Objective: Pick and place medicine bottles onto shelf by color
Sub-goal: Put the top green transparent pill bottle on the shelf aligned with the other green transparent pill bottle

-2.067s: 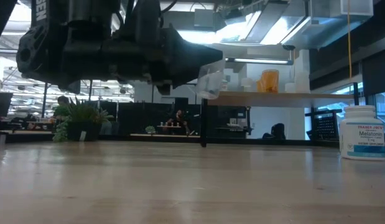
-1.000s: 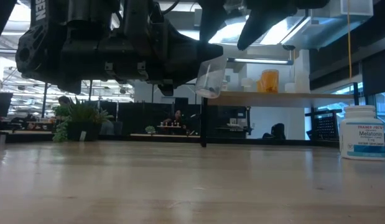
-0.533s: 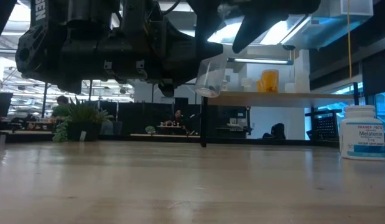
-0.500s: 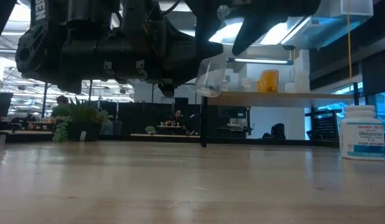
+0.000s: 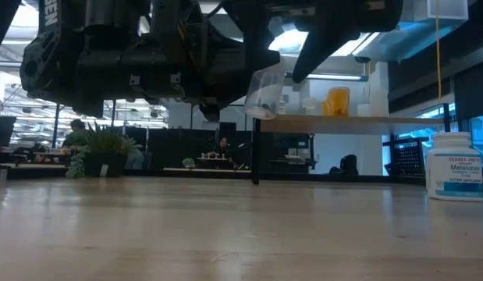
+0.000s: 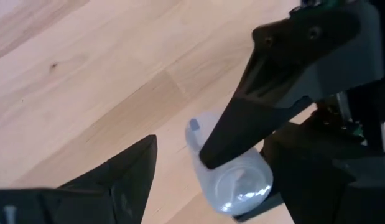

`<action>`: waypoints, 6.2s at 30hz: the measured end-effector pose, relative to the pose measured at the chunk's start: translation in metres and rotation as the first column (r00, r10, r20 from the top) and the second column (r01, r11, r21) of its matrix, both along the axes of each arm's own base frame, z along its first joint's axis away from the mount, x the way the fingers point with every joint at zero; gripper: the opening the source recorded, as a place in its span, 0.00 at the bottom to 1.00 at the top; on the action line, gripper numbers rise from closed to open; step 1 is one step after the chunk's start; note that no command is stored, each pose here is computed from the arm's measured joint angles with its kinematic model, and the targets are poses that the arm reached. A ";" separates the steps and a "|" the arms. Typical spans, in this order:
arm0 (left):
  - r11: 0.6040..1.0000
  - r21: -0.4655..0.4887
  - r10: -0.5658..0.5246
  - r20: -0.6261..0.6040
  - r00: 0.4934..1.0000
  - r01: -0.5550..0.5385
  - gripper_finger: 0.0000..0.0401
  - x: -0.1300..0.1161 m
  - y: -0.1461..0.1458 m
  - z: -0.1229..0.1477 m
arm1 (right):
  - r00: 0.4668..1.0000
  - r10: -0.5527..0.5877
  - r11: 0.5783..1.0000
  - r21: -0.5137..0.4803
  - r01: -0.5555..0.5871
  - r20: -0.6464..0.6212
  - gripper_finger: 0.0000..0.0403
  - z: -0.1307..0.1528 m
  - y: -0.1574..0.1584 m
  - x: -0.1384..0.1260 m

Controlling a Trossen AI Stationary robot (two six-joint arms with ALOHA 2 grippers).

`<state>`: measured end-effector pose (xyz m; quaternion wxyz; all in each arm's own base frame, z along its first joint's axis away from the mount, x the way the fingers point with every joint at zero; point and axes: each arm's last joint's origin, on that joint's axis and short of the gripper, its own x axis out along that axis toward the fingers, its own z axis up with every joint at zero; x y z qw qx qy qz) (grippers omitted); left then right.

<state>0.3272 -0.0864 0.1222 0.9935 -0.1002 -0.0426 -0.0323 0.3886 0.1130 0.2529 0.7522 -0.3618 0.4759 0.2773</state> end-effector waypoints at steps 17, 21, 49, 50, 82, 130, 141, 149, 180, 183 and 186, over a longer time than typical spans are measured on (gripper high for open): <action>1.000 0.000 0.005 0.000 1.000 -0.005 0.29 0.000 0.000 0.000 | 1.000 -0.016 0.998 -0.056 0.017 0.015 0.69 -0.001 -0.001 0.001; 1.000 0.001 0.000 -0.003 1.000 0.000 0.29 0.000 0.000 0.000 | 1.000 -0.018 0.998 -0.058 0.019 0.016 0.60 -0.001 -0.002 0.001; 0.999 -0.052 -0.001 -0.001 1.000 0.001 0.42 0.001 0.002 0.000 | 1.000 -0.028 0.999 -0.046 0.029 0.010 0.41 -0.001 -0.007 0.002; 0.997 -0.074 0.002 -0.002 1.000 -0.002 0.43 0.001 0.003 0.000 | 1.000 -0.028 0.998 -0.047 0.029 0.009 0.41 -0.001 -0.008 0.002; 1.000 -0.018 -0.026 -0.115 0.993 0.024 0.45 -0.016 0.008 -0.019 | 0.987 -0.125 0.991 -0.053 0.120 -0.104 0.41 -0.004 -0.011 -0.008; 0.954 0.298 0.154 -0.360 0.920 -0.043 0.45 -0.090 0.029 0.131 | 0.281 -0.957 0.291 0.252 0.923 0.075 0.41 0.119 -0.094 -0.101; 0.952 0.305 0.156 -0.380 0.912 -0.036 0.45 -0.089 0.029 0.134 | -0.084 -0.988 -0.124 0.349 0.929 -0.128 0.41 0.120 -0.169 -0.107; 0.951 0.309 0.159 -0.407 0.900 -0.028 0.45 -0.090 0.029 0.132 | -0.148 -0.986 -0.168 0.388 0.906 -0.083 0.41 0.123 -0.200 -0.110; 0.952 0.304 0.159 -0.406 0.900 -0.031 0.45 -0.090 0.029 0.132 | -0.171 -0.980 -0.145 0.229 0.962 0.098 0.41 0.095 -0.240 -0.094; 0.952 0.305 0.159 -0.408 0.899 -0.030 0.45 -0.090 0.029 0.132 | -0.171 -0.980 -0.145 0.229 0.962 0.098 0.41 0.095 -0.240 -0.094; 0.952 0.305 0.160 -0.410 0.898 -0.030 0.45 -0.090 0.029 0.131 | -0.171 -0.981 -0.146 0.221 0.964 0.096 0.41 0.094 -0.240 -0.095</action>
